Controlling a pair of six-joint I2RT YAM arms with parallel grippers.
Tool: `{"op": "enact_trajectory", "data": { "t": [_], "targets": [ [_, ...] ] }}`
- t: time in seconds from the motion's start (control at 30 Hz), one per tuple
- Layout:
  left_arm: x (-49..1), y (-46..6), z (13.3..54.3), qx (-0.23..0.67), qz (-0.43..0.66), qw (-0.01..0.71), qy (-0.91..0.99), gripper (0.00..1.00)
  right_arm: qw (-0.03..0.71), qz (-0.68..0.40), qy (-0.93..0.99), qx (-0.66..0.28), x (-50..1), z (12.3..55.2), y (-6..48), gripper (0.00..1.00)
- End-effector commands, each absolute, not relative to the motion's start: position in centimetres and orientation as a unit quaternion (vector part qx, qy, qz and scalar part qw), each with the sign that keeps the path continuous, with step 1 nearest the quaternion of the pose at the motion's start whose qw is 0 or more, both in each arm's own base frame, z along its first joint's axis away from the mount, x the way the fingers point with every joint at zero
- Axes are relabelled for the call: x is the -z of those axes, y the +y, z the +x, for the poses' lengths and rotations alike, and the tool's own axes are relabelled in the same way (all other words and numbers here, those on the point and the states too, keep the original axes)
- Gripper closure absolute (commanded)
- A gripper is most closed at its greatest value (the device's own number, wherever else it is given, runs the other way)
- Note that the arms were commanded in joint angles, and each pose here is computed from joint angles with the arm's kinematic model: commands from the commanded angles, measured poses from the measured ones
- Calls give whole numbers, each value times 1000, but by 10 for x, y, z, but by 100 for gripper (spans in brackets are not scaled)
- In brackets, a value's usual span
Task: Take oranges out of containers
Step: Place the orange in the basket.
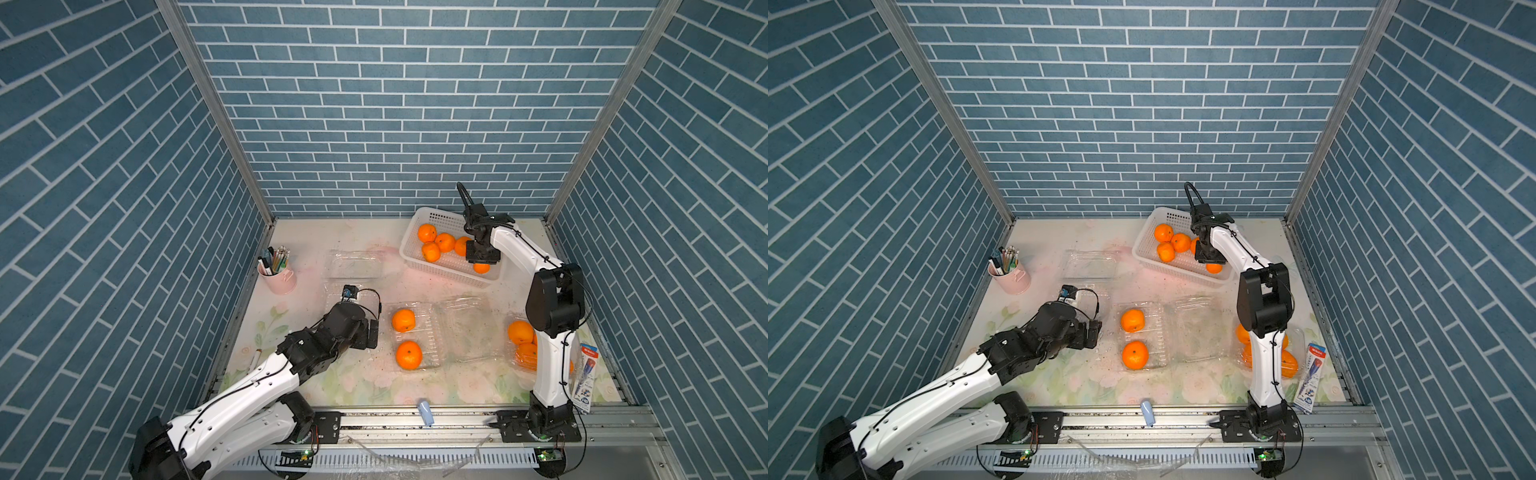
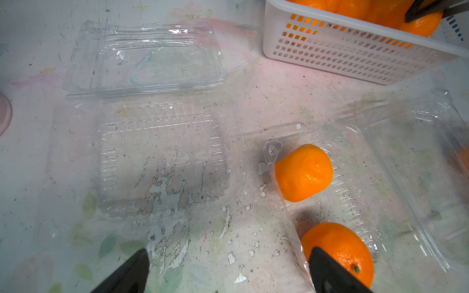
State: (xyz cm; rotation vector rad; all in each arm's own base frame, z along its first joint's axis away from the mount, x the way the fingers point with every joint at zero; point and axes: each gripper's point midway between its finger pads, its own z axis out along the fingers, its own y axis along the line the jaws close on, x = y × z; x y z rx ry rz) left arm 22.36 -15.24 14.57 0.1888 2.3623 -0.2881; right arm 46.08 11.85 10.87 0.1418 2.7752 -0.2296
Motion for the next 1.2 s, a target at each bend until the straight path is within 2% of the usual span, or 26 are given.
{"op": "enact_trajectory", "data": {
  "t": [0.0, 0.6, 0.73, 0.87, 1.17],
  "targets": [
    [-149, -148, 226, 101, 72, 367, 922, 1, 193, 70, 974, 96, -112, 473, 111, 75],
    [-152, -150, 234, 78, 78, 356, 928, 1, 211, 106, 970, 64, -85, 491, 99, 72],
    [-155, -151, 236, 79, 77, 357, 928, 1, 213, 107, 969, 65, -86, 493, 98, 64],
    [-155, -151, 236, 75, 77, 355, 929, 1, 215, 106, 969, 67, -90, 491, 97, 50],
    [-157, -151, 238, 72, 79, 355, 929, 1, 217, 100, 968, 76, -106, 487, 93, 29]
  ]
}}
